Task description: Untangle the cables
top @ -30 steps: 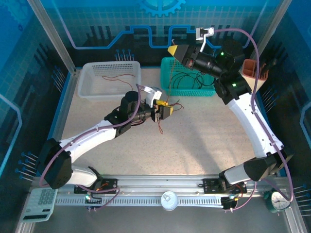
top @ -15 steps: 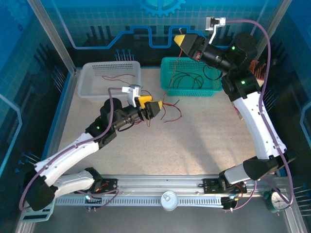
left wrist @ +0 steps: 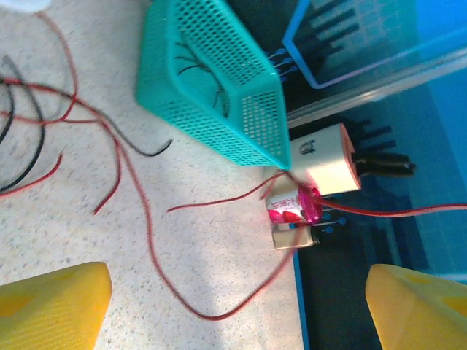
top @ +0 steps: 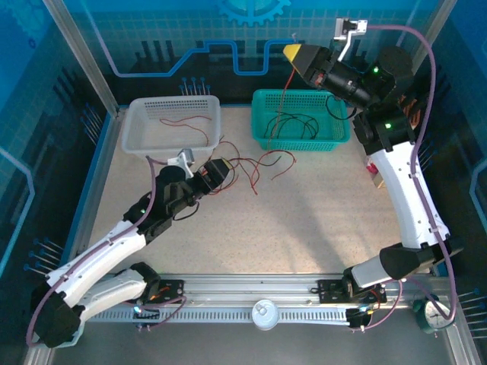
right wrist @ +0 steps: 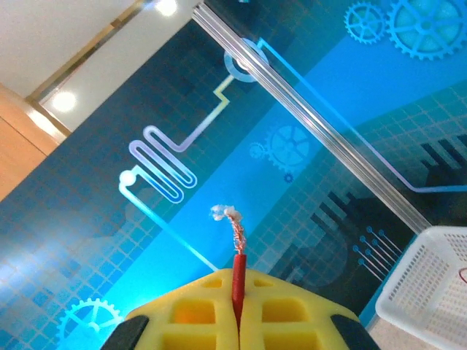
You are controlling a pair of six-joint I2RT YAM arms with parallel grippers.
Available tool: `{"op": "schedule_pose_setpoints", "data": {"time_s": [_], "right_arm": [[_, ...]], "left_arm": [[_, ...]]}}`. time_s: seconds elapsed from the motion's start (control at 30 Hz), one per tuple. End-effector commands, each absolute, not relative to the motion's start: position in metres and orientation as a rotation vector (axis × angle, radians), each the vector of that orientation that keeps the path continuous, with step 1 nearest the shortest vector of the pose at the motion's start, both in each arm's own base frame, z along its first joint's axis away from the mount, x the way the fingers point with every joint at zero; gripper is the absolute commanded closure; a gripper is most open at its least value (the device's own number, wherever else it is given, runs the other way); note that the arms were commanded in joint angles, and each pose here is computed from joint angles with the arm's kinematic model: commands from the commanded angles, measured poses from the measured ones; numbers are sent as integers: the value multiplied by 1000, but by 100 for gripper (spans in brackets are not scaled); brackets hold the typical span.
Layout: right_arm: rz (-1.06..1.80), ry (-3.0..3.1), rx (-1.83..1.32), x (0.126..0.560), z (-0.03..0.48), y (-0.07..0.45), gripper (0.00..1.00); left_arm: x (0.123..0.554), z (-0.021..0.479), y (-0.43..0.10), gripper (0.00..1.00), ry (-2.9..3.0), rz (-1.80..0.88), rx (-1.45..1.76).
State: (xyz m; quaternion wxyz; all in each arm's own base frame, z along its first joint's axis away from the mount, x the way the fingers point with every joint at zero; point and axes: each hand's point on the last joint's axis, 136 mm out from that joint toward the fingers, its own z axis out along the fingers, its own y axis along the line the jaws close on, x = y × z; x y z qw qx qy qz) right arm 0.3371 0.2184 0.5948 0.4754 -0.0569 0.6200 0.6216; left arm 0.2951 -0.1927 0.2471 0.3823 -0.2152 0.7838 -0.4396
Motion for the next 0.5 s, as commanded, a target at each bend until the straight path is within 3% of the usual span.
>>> {"op": "schedule_pose_setpoints", "data": {"time_s": [0.0, 0.47], "right_arm": [[1540, 1441, -166, 325, 622, 211, 100], [1582, 1389, -182, 314, 644, 206, 100]], "left_arm": [[303, 230, -187, 9, 1994, -1156, -724], [334, 188, -218, 8, 2020, -1304, -852]]}}
